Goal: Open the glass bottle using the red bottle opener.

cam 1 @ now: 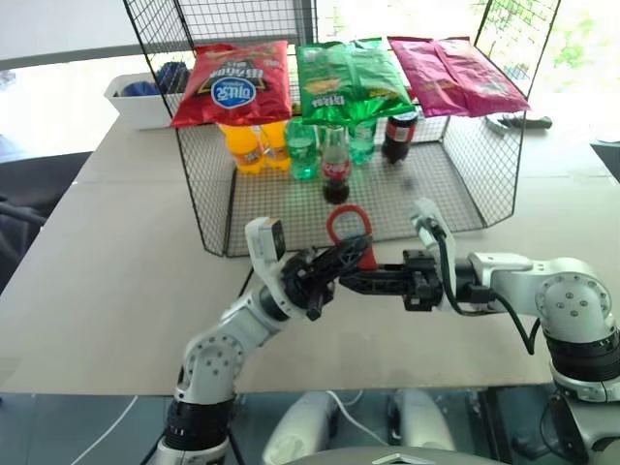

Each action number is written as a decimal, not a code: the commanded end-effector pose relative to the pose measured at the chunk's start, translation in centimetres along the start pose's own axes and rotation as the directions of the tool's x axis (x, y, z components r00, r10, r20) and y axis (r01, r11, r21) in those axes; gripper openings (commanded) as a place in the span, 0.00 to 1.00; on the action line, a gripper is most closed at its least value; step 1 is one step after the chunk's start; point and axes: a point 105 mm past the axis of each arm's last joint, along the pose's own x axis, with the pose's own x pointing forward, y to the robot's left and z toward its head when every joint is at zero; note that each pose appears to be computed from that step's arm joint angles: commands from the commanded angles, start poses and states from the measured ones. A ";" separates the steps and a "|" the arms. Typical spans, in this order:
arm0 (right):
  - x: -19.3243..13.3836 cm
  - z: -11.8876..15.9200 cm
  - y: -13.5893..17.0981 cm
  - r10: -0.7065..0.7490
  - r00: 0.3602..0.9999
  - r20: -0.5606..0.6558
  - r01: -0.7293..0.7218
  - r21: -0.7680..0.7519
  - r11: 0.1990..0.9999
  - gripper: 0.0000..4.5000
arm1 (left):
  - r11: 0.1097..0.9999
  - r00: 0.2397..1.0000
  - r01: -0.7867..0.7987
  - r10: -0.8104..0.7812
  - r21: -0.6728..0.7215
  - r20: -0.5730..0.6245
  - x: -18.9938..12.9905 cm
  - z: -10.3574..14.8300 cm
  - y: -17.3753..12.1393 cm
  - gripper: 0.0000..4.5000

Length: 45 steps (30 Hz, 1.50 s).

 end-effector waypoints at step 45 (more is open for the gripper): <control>-4.6 6.6 -5.7 -0.482 0.593 0.646 0.801 -0.413 0.433 0.00 | 0.285 0.769 -0.520 0.566 0.806 0.296 0.8 9.0 14.5 0.99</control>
